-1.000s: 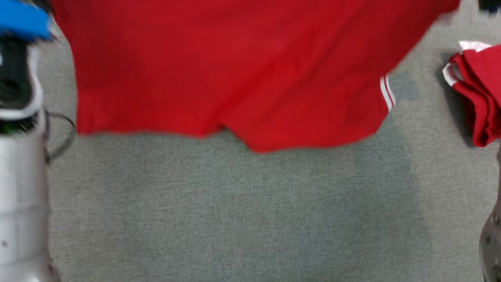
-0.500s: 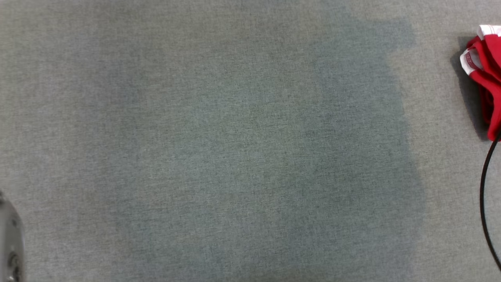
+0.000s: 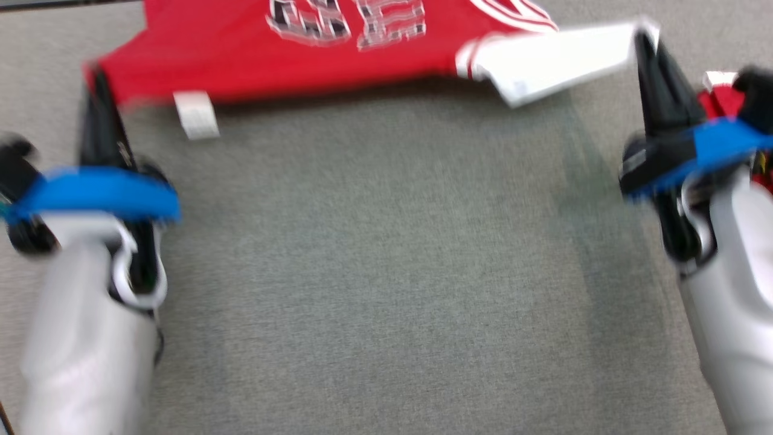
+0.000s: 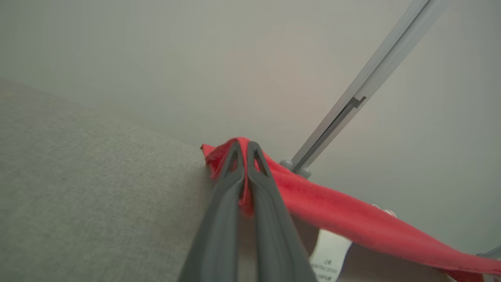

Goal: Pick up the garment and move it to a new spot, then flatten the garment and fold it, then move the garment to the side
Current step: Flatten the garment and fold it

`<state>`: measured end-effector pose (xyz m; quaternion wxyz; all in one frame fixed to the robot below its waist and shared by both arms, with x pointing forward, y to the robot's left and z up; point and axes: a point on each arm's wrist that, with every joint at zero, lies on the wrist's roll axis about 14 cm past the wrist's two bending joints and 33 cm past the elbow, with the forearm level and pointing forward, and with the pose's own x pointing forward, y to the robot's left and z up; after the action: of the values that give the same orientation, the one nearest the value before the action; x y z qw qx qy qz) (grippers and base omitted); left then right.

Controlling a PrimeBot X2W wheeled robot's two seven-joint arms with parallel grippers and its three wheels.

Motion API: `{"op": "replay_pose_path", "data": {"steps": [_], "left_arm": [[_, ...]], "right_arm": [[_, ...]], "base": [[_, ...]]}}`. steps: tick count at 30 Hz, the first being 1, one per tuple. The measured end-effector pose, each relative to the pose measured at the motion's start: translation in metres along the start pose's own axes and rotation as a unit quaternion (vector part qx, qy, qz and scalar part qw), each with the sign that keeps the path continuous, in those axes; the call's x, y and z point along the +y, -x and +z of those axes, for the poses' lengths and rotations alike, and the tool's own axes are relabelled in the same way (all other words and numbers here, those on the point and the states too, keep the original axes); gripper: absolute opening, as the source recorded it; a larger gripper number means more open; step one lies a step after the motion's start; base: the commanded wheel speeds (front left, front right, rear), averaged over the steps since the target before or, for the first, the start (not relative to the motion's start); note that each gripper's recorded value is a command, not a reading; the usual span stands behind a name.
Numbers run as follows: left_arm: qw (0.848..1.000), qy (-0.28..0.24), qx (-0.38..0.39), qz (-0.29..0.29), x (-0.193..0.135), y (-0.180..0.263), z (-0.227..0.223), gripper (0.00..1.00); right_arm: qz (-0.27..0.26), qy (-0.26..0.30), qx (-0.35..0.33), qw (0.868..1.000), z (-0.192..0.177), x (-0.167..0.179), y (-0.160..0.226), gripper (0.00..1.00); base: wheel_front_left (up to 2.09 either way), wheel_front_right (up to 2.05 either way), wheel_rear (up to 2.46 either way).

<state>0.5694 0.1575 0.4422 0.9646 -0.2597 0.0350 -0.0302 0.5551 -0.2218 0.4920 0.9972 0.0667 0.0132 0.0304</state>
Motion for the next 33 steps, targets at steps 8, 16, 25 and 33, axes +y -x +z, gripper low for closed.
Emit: {"op": "replay_pose_path", "data": {"steps": [8, 16, 25, 33], "left_arm": [[0.993, -0.041, 0.097, 0.047, 0.022, 0.109, -0.048, 0.0], [0.981, -0.041, 0.178, 0.068, 0.027, 0.175, -0.06, 0.0], [0.957, -0.073, 0.267, 0.086, 0.038, 0.217, -0.058, 0.0], [0.954, -0.055, 0.289, 0.064, 0.013, 0.224, -0.05, 0.0]], "right_arm": [[-0.013, -0.019, 0.155, 0.988, -0.052, -0.001, 0.099, 0.0], [-0.049, -0.051, 0.254, 0.965, -0.067, 0.01, 0.196, 0.0], [-0.049, -0.057, 0.358, 0.931, -0.07, 0.024, 0.261, 0.0], [-0.034, -0.062, 0.341, 0.937, -0.054, 0.033, 0.253, 0.0]], "base": [[0.0, 0.0, 0.0], [0.0, 0.0, 0.0], [0.0, 0.0, 0.0], [0.0, 0.0, 0.0]]}}
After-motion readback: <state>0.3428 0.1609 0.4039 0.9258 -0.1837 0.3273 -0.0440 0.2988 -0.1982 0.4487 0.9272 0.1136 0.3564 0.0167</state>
